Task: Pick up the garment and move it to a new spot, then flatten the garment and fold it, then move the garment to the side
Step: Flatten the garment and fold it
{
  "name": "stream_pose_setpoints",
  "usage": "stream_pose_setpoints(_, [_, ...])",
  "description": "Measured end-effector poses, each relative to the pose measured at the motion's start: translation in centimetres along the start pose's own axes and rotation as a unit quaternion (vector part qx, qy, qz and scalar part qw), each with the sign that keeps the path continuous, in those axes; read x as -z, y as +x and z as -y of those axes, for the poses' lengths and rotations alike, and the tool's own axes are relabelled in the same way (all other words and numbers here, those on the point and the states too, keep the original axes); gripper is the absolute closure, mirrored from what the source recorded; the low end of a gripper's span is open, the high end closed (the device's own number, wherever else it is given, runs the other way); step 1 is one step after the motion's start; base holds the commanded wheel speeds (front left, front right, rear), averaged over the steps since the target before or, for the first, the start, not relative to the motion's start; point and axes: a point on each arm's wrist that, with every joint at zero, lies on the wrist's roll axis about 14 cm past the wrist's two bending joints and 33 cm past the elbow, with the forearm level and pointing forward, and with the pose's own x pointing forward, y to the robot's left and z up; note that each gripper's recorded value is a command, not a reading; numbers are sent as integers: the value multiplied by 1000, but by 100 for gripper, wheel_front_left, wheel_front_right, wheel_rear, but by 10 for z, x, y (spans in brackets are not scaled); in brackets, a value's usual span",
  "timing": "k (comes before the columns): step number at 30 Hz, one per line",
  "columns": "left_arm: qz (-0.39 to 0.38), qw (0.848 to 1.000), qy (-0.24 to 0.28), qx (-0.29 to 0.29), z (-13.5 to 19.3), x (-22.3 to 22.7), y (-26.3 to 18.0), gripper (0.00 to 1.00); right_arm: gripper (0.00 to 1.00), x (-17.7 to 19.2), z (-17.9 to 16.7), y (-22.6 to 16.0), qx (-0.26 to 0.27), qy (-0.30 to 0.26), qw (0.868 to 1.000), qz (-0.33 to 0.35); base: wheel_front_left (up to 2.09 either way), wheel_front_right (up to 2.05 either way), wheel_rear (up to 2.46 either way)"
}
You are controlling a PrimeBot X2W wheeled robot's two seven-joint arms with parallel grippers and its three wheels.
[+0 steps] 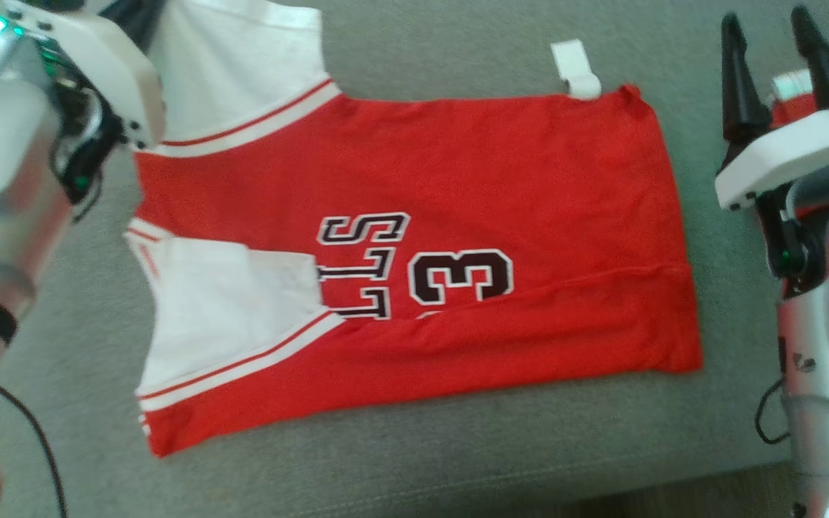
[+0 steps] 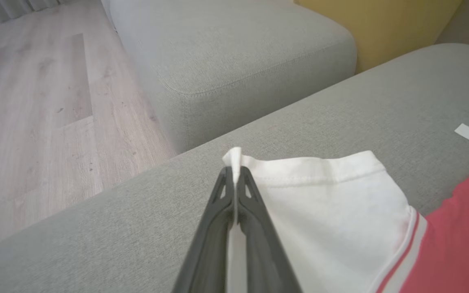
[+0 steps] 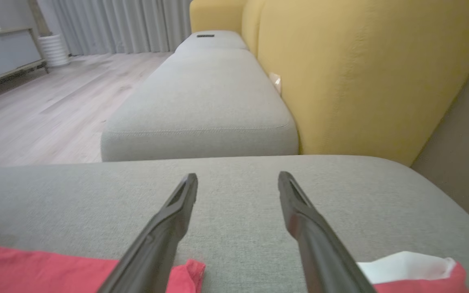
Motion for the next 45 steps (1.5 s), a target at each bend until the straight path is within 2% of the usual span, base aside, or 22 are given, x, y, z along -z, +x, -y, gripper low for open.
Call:
stream_pose_setpoints(9, [47, 999, -8, -9, 5, -5, -46, 100, 0, 36, -24, 8, -47, -9, 996, -76, 0, 0, 0])
stream_pose_setpoints(13, [51, 999, -12, -4, 13, 2, -57, 100, 0, 70, -27, 9, -63, -40, 987, -142, 0, 0, 0])
stream_pose_setpoints(19, [50, 999, -16, 10, 26, 12, -62, 100, 0, 107, -35, 10, -84, -43, 973, -211, 0, 0, 0])
stream_pose_setpoints(31, [38, 999, -20, 12, 27, 25, -62, 100, 0, 125, -43, 29, -106, -62, 958, -257, 0, 0, 0])
stream_pose_setpoints(36, [34, 999, -19, 8, 24, 27, -65, 100, 0, 121, -45, 38, -106, -62, 957, -265, 0, 0, 0])
stream_pose_setpoints(37, [34, 999, -19, 8, 23, 27, -66, 100, 40, 122, -44, 38, -105, -61, 956, -269, 0, 0, 0])
stream_pose_setpoints(38, [32, 999, -18, 7, 23, 27, -66, 100, 100, 122, -44, 38, -104, -62, 954, -273, 0, 0, 0])
stream_pose_setpoints(45, [31, 999, -6, -7, 14, 23, -71, 100, 100, 120, -41, 29, -107, -75, 949, -288, 0, 0, 0])
